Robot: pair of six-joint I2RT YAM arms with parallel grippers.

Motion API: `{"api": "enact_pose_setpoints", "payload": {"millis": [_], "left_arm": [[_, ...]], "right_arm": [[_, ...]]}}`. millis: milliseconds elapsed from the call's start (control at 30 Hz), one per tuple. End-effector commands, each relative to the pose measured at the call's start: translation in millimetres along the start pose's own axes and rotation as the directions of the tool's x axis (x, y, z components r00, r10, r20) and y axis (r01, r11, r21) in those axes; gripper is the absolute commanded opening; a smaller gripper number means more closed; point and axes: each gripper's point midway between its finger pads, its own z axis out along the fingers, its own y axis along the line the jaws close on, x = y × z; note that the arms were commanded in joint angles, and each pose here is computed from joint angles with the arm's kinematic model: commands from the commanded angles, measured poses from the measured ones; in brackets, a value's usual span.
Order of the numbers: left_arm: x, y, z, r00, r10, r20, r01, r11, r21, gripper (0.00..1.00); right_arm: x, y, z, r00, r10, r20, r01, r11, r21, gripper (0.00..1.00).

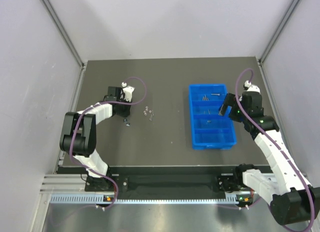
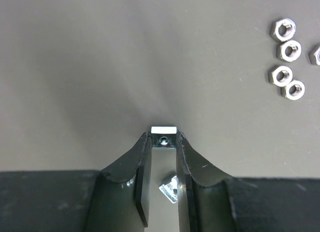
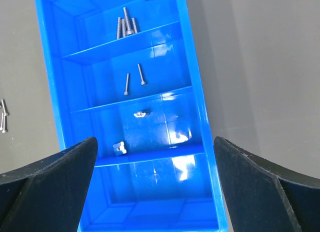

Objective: Sort the screws and nuts into containers

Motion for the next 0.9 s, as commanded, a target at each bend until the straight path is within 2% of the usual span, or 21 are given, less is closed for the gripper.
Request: {"api": "enact_pose_setpoints", "payload": {"millis": [0, 67, 233, 333, 367, 400, 467, 500, 567, 600, 633, 700, 767, 800, 867], "left_arm": [[16, -7, -7, 0.996, -0.062, -0.068, 0.060, 0.998, -0.023, 0.08], [5, -10, -13, 0.993, -0.118, -0.030, 0.116, 0.992, -0.056, 0.07], [-63, -55, -55, 0.966, -0.188, 0.179, 0.195, 0.980, -0.026, 0.06], [-104, -112, -81, 0.938, -0.159, 0.309, 0.157, 0.987, 0.033, 0.05], [-119, -130, -90, 0.920, -0.188, 0.345, 0.177, 0.982, 0.066, 0.05], [-128, -165, -97, 0.911, -0.177, 0.371, 0.138, 0.982, 0.130, 0.04], [-146, -203, -107, 0.889, -0.203, 0.411, 0.123, 0.969, 0.212, 0.04], [-145, -238, -108, 0.891, -0.181, 0.417, 0.077, 0.964, 0.254, 0.04], [-168, -276, -121, 0.857, -0.200, 0.476, 0.039, 0.944, 0.327, 0.04], [-161, -305, -114, 0.870, -0.176, 0.460, 0.001, 0.935, 0.356, 0.04], [-175, -321, -121, 0.850, -0.197, 0.489, -0.009, 0.922, 0.386, 0.04], [-167, -357, -107, 0.867, -0.169, 0.470, -0.048, 0.908, 0.415, 0.04], [-177, -389, -112, 0.857, -0.172, 0.485, -0.084, 0.883, 0.462, 0.05], [-169, -400, -96, 0.873, -0.152, 0.464, -0.093, 0.881, 0.464, 0.06], [-177, -421, -98, 0.866, -0.151, 0.477, -0.116, 0.867, 0.485, 0.07]], "right_arm": [[-15, 8, -5, 0.998, -0.009, 0.062, 0.011, 1.000, -0.028, 1.00], [-16, 8, -4, 0.998, -0.008, 0.061, 0.009, 1.000, -0.027, 1.00], [-15, 9, -2, 0.998, -0.007, 0.057, 0.009, 1.000, -0.029, 1.00], [-14, 7, -1, 0.998, -0.004, 0.056, 0.004, 1.000, -0.017, 0.99], [-13, 6, 0, 0.999, 0.000, 0.053, 0.001, 1.000, -0.015, 1.00], [-13, 6, 0, 0.999, 0.005, 0.053, -0.004, 1.000, -0.011, 1.00], [-13, 5, 0, 0.998, 0.010, 0.057, -0.010, 1.000, -0.003, 1.00], [-12, 3, 1, 0.998, 0.018, 0.055, -0.018, 1.000, 0.004, 1.00], [-12, -1, 0, 0.998, 0.023, 0.058, -0.025, 0.999, 0.028, 1.00], [-13, -2, -1, 0.998, 0.031, 0.062, -0.033, 0.999, 0.035, 1.00], [-14, -6, -2, 0.997, 0.030, 0.071, -0.034, 0.998, 0.057, 1.00], [-16, -8, -2, 0.996, 0.033, 0.080, -0.039, 0.997, 0.071, 1.00], [-16, -10, -4, 0.996, 0.031, 0.080, -0.037, 0.996, 0.079, 1.00], [-17, -11, -4, 0.996, 0.029, 0.083, -0.036, 0.996, 0.085, 1.00], [-19, -13, -6, 0.995, 0.026, 0.092, -0.035, 0.994, 0.100, 1.00]]}}
